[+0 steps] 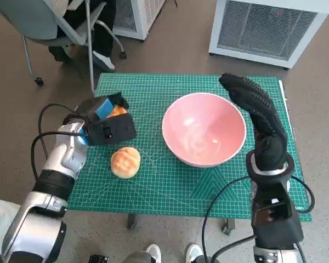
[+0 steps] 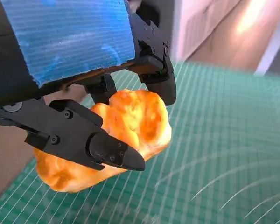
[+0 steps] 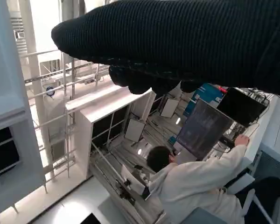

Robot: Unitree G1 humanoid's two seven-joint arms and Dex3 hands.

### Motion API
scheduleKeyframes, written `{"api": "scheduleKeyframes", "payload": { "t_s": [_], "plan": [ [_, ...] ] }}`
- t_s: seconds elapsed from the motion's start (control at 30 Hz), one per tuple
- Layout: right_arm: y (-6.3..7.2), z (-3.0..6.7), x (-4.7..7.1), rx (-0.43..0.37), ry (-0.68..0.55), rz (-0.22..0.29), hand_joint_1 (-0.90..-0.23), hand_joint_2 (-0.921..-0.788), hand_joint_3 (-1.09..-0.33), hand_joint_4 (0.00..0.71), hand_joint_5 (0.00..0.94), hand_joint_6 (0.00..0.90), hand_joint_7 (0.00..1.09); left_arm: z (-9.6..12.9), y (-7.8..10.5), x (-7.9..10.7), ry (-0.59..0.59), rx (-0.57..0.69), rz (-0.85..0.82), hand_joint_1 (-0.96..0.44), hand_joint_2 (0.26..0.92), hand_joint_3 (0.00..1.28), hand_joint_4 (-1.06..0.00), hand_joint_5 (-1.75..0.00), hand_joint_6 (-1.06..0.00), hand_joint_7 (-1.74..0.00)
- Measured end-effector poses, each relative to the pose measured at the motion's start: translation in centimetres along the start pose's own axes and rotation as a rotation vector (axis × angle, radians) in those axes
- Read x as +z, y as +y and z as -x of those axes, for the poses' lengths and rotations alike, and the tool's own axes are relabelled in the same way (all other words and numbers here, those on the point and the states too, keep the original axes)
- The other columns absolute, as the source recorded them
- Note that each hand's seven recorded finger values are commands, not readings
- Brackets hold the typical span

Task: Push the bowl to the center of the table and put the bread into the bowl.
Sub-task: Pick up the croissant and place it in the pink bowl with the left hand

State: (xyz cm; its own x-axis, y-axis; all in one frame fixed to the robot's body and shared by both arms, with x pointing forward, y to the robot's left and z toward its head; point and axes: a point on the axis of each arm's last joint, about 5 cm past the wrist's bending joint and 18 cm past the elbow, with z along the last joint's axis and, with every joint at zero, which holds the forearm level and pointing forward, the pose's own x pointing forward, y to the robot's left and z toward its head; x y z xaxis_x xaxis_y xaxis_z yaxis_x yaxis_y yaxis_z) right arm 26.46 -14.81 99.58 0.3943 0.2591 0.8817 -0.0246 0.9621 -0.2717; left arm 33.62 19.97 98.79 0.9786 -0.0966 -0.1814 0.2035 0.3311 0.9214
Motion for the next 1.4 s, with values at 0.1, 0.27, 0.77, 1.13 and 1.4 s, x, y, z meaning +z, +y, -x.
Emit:
{"api": "scheduleKeyframes", "payload": {
  "t_s": [0.1,0.27,0.77,1.13,1.4],
  "plan": [
    [0.0,0.05,0.0,0.000,0.001,0.000,-0.350,-0.921,-0.562,0.398,0.013,-0.001,0.92,0.2,0.6,0.5,-0.038,0.042,-0.003,0.00,0.919,0.07,-0.73,-1.20,-0.61,-1.11],
    [0.0,0.14,0.0,-0.002,0.002,-0.001,-0.356,-0.921,-0.565,0.398,0.014,-0.001,0.92,0.8,1.6,1.6,-0.110,0.114,0.001,0.00,0.920,0.04,-0.75,-1.13,-0.63,-1.13],
    [-0.2,0.26,0.3,-0.014,-0.005,-0.008,-0.358,-0.921,-0.567,0.398,0.015,-0.001,0.92,2.8,3.3,7.0,-0.398,0.274,0.020,0.00,0.914,0.01,-0.81,-1.06,-0.66,-1.10],
    [-0.2,0.21,0.4,-0.014,-0.011,-0.006,-0.358,-0.921,-0.565,0.399,0.017,-0.001,0.92,2.6,1.4,10.6,-0.608,0.225,-0.011,0.00,0.920,0.03,-0.78,-1.09,-0.62,-1.15],
    [-0.3,0.20,0.5,-0.014,-0.018,-0.002,-0.357,-0.921,-0.564,0.398,0.018,-0.001,0.92,1.8,0.6,12.7,-0.703,0.175,-0.023,0.00,0.920,0.06,-0.74,-1.09,-0.59,-1.22]
  ]
}}
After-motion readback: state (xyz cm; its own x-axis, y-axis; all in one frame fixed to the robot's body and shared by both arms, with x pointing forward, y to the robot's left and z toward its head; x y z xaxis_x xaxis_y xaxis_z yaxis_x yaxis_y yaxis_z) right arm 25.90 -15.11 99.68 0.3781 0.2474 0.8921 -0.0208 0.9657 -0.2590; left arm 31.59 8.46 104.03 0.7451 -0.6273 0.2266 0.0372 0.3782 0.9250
